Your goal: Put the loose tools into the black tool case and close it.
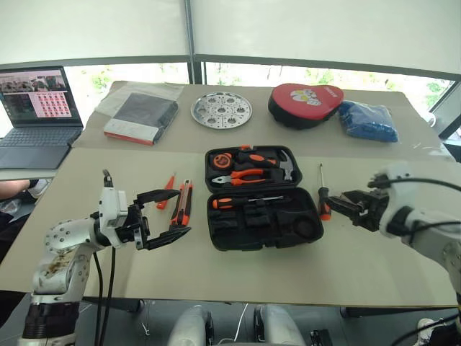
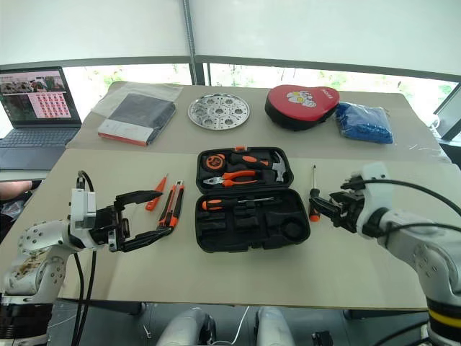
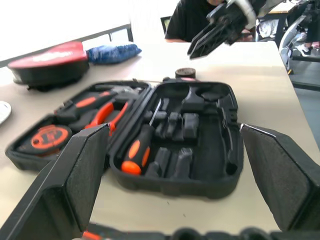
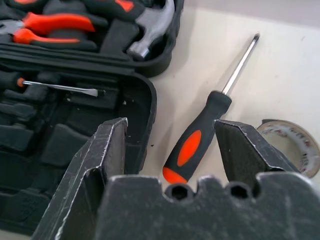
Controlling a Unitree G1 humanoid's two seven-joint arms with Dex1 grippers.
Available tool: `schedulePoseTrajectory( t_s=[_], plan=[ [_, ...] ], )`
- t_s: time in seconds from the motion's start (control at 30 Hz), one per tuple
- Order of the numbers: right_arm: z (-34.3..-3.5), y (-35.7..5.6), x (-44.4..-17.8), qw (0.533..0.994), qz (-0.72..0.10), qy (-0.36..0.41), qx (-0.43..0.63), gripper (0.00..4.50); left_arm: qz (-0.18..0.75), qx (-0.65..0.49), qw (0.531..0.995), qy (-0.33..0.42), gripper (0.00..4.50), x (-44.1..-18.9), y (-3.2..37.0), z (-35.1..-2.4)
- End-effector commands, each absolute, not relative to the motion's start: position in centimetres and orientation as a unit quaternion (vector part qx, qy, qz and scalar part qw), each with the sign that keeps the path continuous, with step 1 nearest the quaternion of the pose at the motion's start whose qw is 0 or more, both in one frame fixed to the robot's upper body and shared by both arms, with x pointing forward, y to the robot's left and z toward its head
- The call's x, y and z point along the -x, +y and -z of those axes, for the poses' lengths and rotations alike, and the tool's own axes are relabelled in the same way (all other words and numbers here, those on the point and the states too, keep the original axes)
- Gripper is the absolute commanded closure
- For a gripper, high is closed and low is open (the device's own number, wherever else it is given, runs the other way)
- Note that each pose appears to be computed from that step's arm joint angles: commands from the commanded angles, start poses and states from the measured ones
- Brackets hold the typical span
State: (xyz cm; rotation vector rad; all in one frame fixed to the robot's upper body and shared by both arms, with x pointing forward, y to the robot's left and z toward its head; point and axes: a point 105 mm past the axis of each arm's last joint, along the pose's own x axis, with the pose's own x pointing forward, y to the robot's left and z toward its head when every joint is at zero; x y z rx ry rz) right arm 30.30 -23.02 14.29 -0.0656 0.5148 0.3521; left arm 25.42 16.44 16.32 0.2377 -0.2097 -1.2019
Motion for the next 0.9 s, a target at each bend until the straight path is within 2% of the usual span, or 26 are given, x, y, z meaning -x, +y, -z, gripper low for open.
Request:
schedulePoseTrajectory(
  t_s=[0.03,0.33,0.57,0.7,0.8,0.83,0.9],
  plan=[
    [-13.7,-24.0,-31.0,0.946,-0.142,0.285,0.058,1.3,0.576,-0.115,0.801,-0.121,0.0,-25.0,15.3,-17.3],
    [-12.1,-23.4,-32.4,0.937,-0.142,0.317,0.039,1.3,0.581,-0.119,0.795,-0.129,0.0,-24.8,14.8,-17.7],
    [-9.4,-24.4,-32.9,0.921,-0.098,0.376,0.024,1.3,0.591,-0.125,0.785,-0.134,0.0,-24.7,14.2,-17.8],
    [-10.5,-24.8,-33.9,0.933,-0.084,0.35,-0.003,2.28,0.583,-0.13,0.79,-0.14,0.0,-25.3,14.3,-18.4],
    [-12.9,-24.8,-34.6,0.954,-0.09,0.286,-0.011,3.3,0.582,-0.132,0.79,-0.14,0.0,-25.5,14.4,-18.4],
    [-13.6,-24.7,-34.7,0.959,-0.096,0.266,-0.008,3.48,0.583,-0.131,0.79,-0.14,0.0,-25.5,14.4,-18.5],
    [-15.4,-24.7,-34.6,0.97,-0.103,0.218,0.008,3.48,0.585,-0.119,0.789,-0.144,0.0,-25.4,14.3,-18.8]
  ],
)
